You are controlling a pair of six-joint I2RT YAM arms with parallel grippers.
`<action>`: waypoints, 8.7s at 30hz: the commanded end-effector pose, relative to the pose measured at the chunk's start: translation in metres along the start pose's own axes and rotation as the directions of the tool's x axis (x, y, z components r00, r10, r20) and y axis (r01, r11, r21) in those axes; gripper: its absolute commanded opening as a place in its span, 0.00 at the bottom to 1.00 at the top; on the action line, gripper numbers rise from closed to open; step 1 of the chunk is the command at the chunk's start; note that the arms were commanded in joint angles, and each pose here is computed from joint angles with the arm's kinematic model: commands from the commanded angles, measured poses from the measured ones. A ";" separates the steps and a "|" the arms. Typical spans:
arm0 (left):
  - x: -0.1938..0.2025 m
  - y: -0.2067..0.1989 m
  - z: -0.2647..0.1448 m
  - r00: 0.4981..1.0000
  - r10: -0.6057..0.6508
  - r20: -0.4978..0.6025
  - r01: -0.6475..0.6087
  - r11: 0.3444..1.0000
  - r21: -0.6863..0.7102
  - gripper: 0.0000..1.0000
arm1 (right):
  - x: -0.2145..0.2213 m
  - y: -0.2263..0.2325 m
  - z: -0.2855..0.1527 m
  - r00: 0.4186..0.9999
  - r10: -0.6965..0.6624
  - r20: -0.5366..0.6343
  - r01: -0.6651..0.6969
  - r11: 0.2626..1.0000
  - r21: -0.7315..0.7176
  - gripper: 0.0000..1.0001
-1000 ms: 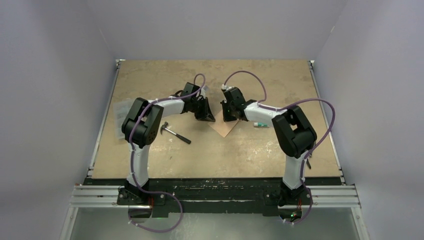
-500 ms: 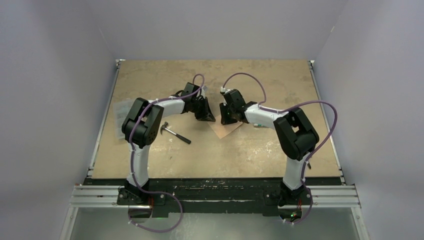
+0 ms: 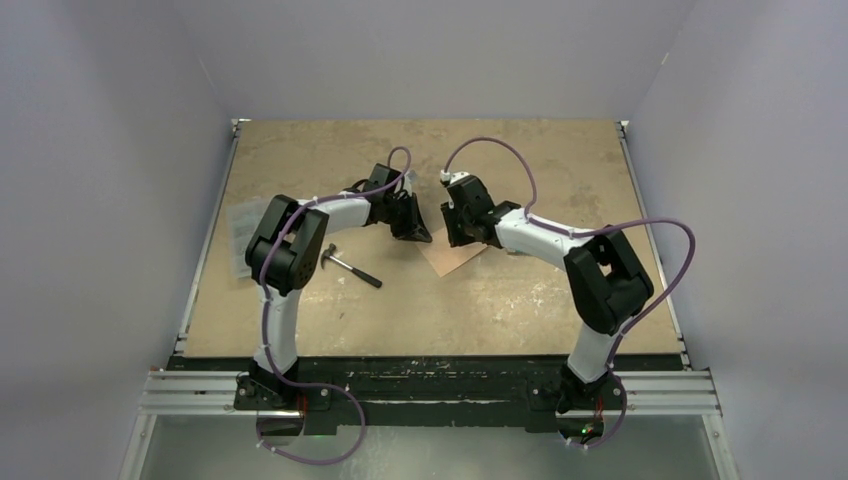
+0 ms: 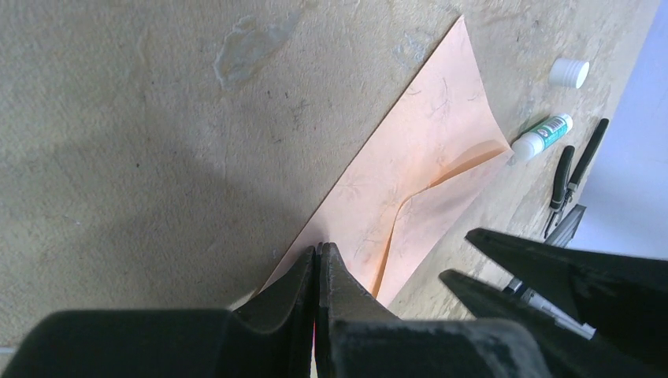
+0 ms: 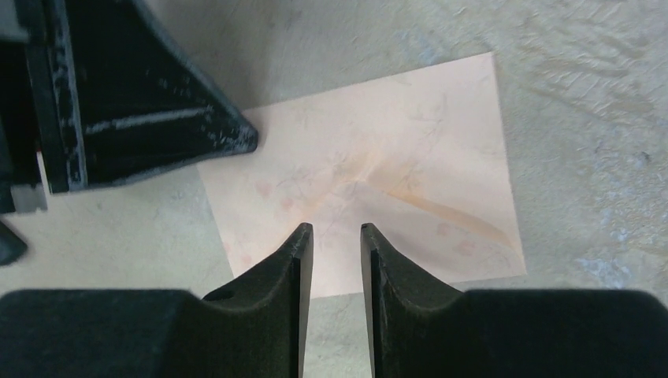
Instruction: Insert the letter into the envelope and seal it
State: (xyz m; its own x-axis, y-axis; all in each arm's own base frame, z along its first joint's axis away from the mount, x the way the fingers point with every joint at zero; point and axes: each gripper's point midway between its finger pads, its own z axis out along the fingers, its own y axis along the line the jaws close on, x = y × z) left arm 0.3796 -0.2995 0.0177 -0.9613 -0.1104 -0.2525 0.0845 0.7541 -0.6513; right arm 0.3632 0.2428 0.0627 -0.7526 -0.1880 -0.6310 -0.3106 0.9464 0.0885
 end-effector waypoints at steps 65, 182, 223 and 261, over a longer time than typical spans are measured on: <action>0.022 0.060 0.021 0.993 0.058 -0.100 -0.074 0.985 -0.157 0.00 | 0.038 -0.011 0.039 0.990 0.048 -0.132 -0.023 0.982 0.187 0.09; 0.098 0.074 0.031 0.948 0.050 -0.314 -0.122 0.969 -0.215 0.00 | 0.070 -0.055 0.030 0.965 -0.008 -0.264 0.081 0.960 0.268 0.14; -0.061 -0.001 -0.061 0.969 0.227 0.094 -0.199 0.950 -0.242 0.14 | 0.001 -0.115 -0.066 0.988 -0.051 -0.145 0.100 0.930 0.354 0.62; -0.075 0.006 -0.074 0.978 0.170 0.119 -0.150 0.976 -0.158 0.01 | 0.051 -0.136 -0.011 0.852 -0.324 -0.410 0.393 0.915 0.093 0.45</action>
State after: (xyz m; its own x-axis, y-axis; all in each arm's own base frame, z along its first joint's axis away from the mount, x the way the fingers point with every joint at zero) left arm 0.4281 -0.2380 0.0643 -0.9122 -0.0344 -0.4083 0.1729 0.8710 -0.4598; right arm 0.3569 0.0757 0.0250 -0.8071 -0.5666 -0.1660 -0.4742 0.7895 -0.3896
